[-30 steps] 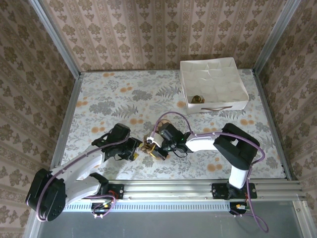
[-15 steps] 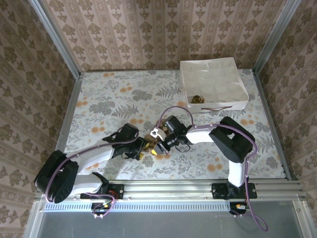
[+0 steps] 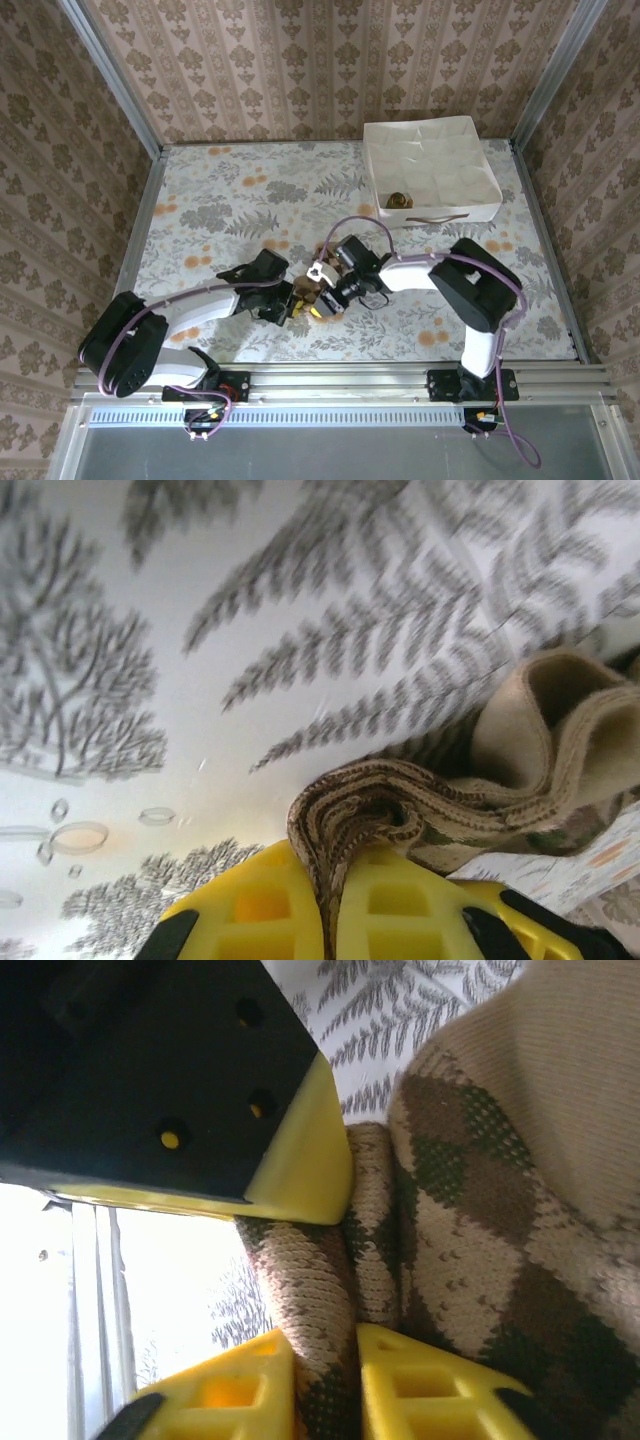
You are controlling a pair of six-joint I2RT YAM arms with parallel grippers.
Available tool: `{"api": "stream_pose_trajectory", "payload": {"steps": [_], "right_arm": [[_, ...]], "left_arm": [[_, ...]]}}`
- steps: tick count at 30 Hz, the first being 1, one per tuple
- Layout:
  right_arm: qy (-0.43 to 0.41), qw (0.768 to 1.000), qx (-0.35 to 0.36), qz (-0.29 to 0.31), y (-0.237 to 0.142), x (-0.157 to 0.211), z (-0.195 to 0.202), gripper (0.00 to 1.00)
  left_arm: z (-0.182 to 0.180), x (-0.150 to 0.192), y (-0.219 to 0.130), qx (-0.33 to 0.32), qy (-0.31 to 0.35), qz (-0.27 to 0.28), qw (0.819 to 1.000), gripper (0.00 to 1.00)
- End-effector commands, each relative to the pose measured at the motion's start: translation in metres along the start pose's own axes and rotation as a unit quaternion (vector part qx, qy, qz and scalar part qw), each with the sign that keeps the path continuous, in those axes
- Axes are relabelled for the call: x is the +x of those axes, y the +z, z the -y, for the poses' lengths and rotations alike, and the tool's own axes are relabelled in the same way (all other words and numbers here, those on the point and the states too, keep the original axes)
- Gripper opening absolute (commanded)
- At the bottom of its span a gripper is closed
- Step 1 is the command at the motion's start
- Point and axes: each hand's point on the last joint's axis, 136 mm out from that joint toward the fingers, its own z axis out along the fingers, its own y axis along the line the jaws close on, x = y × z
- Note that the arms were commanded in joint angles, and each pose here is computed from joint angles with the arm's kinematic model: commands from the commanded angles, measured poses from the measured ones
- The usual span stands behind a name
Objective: Roll the socks
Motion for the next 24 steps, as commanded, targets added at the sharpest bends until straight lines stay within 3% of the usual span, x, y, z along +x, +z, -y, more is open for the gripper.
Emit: {"api": "stream_pose_trajectory", "payload": {"steps": [1,3,5,11,20,24], "right_arm": [[-0.086,0.987,0.138,0.0,-0.018,0.02,0.013,0.31],[-0.165,0.966,0.191,0.055,-0.033,0.004,0.002,0.41],[-0.206,0.951,0.219,0.076,-0.041,-0.004,-0.007,0.44],[-0.307,0.914,0.264,0.037,-0.026,-0.001,-0.031,0.46],[-0.406,0.851,0.333,0.023,-0.012,-0.032,-0.041,0.46],[-0.427,0.844,0.326,-0.001,-0.003,-0.026,-0.04,0.45]], "left_arm": [[-0.069,-0.017,-0.001,-0.122,-0.091,0.038,0.988,0.0],[-0.07,-0.018,-0.001,-0.121,-0.106,0.038,0.986,0.0],[-0.07,-0.019,-0.001,-0.123,-0.116,0.035,0.985,0.0],[-0.074,-0.022,0.001,-0.146,-0.123,0.025,0.981,0.0],[-0.072,-0.025,0.0,-0.158,-0.114,0.023,0.981,0.0],[-0.072,-0.025,-0.001,-0.159,-0.111,0.022,0.981,0.0]]}}
